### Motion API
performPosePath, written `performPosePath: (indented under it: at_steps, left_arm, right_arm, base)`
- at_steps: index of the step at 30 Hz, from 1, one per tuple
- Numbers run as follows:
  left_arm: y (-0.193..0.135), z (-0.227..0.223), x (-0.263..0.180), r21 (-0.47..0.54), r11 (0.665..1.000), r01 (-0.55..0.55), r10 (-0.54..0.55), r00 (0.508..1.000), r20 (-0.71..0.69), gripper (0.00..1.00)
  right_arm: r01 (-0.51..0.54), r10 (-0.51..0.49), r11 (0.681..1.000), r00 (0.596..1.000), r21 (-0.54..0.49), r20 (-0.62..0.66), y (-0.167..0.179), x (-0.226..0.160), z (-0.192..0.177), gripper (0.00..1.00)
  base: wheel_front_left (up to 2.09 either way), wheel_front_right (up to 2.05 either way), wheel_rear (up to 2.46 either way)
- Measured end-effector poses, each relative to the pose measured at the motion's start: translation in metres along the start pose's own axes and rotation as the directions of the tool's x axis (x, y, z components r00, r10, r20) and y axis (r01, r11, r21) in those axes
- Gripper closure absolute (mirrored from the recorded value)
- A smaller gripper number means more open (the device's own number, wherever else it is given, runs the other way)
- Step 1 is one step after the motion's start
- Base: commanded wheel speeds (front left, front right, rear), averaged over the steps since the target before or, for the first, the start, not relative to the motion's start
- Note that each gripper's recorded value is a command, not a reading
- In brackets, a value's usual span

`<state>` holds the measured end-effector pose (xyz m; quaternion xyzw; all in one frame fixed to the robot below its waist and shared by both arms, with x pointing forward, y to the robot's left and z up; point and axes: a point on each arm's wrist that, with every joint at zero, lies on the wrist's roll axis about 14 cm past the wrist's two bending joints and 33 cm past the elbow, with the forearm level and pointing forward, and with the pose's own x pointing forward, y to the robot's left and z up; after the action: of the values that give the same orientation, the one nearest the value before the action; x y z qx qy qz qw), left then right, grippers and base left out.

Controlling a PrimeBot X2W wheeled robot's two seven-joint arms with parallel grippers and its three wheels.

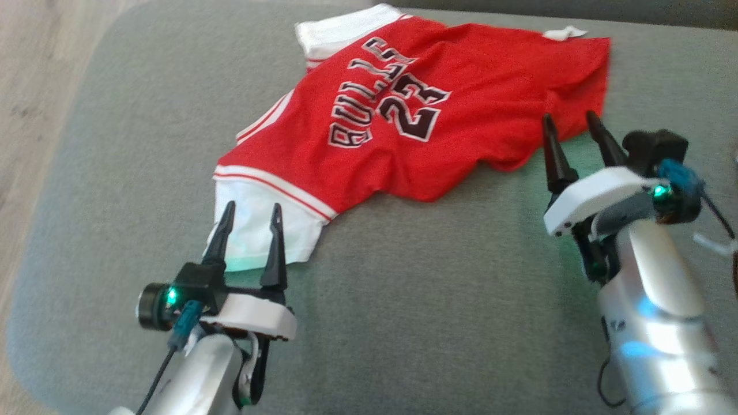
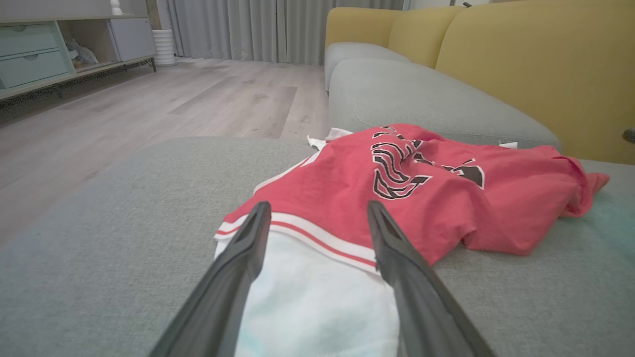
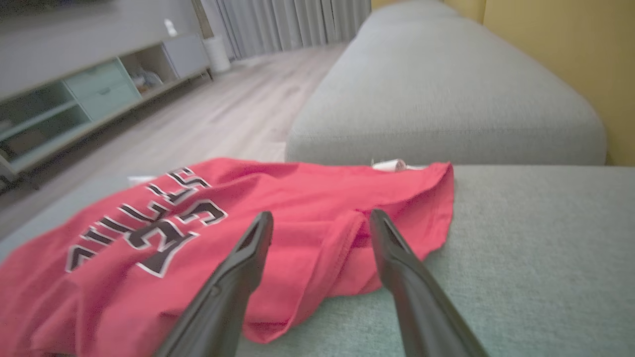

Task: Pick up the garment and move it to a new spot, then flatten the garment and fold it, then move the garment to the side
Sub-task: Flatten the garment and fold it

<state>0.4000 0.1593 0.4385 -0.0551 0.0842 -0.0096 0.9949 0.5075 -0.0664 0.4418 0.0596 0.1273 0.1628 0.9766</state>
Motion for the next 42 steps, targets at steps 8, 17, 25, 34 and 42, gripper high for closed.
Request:
performPosePath:
  at_steps: [8, 17, 25, 34, 42]
  left_arm:
    - [0.017, -0.012, -0.008, -0.017, 0.998, -0.062, 0.062, 0.998, -0.034, 0.0]
    - [0.025, -0.009, -0.01, -0.035, 0.995, -0.089, 0.088, 0.996, -0.024, 0.0]
    - [0.024, -0.017, -0.007, -0.035, 0.996, -0.088, 0.086, 0.995, -0.043, 0.0]
    - [0.021, -0.007, -0.003, -0.027, 0.997, -0.07, 0.07, 0.998, -0.011, 0.0]
    - [0.001, 0.007, -0.015, -0.025, 1.0, -0.01, 0.01, 0.999, 0.034, 0.0]
  right_arm:
    - [0.079, -0.1, 0.992, 0.967, -0.098, -0.236, -0.028, 0.021, -0.053, 0.0]
    - [0.089, -0.095, 0.995, 0.957, -0.034, -0.273, -0.025, 0.026, -0.063, 0.0]
    - [0.04, -0.045, 0.999, 0.97, -0.023, -0.237, -0.009, 0.044, -0.06, 1.0]
    - [0.015, -0.017, 0.993, 1.0, -0.119, -0.022, -0.007, 0.043, -0.001, 1.0]
    - [0.038, 0.012, 0.959, 0.984, -0.28, 0.177, -0.01, 0.002, 0.062, 1.0]
  base:
    - [0.0, 0.0, 0.0]
    - [0.0, 0.0, 0.0]
    - [0.0, 0.0, 0.0]
    - [0.0, 0.0, 0.0]
    - [0.0, 0.0, 0.0]
